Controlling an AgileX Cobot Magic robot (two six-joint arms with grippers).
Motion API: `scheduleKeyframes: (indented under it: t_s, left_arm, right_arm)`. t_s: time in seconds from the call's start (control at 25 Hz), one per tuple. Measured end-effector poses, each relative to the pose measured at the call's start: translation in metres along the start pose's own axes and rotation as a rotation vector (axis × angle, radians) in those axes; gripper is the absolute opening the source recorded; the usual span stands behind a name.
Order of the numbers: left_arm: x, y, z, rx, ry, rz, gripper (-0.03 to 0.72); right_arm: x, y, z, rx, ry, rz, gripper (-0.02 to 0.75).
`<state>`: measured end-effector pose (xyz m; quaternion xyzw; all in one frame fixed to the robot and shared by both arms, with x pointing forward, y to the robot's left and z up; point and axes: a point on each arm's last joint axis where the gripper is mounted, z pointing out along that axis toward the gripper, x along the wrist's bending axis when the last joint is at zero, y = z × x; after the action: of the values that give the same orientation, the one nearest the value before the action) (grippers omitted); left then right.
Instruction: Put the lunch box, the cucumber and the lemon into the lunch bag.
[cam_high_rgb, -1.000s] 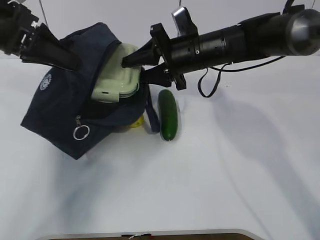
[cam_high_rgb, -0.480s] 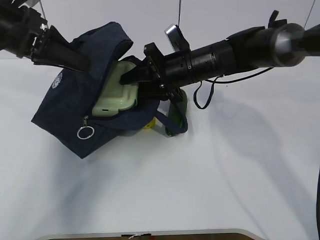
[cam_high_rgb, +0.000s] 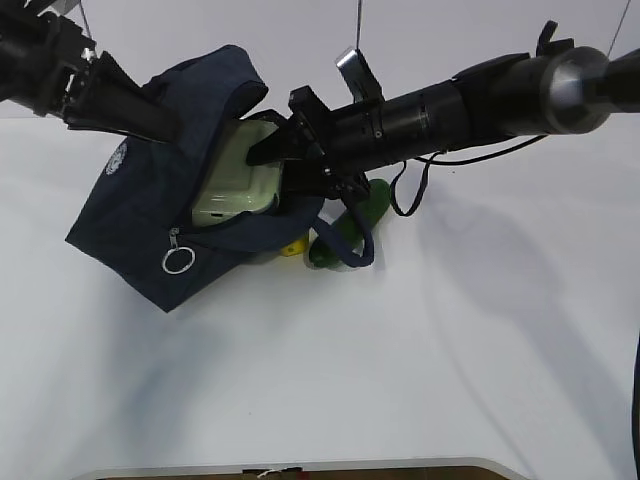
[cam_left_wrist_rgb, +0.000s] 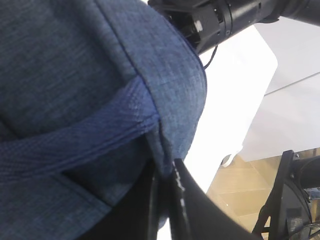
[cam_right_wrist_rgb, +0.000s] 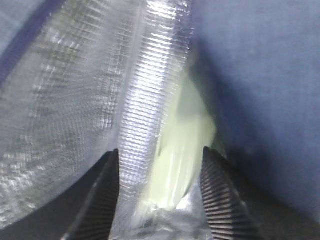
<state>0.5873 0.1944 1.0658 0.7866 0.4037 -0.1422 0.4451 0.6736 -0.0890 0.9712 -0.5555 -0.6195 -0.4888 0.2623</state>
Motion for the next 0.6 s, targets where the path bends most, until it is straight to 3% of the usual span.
scheduleKeyframes:
  t_s: [0.6]
  left_arm:
    - [-0.0002, 0.0, 0.0031, 0.005, 0.002, 0.004, -0.009]
  right_arm:
    - [0.0048, 0.0016, -0.0005, -0.002, 0.035, 0.016, 0.442]
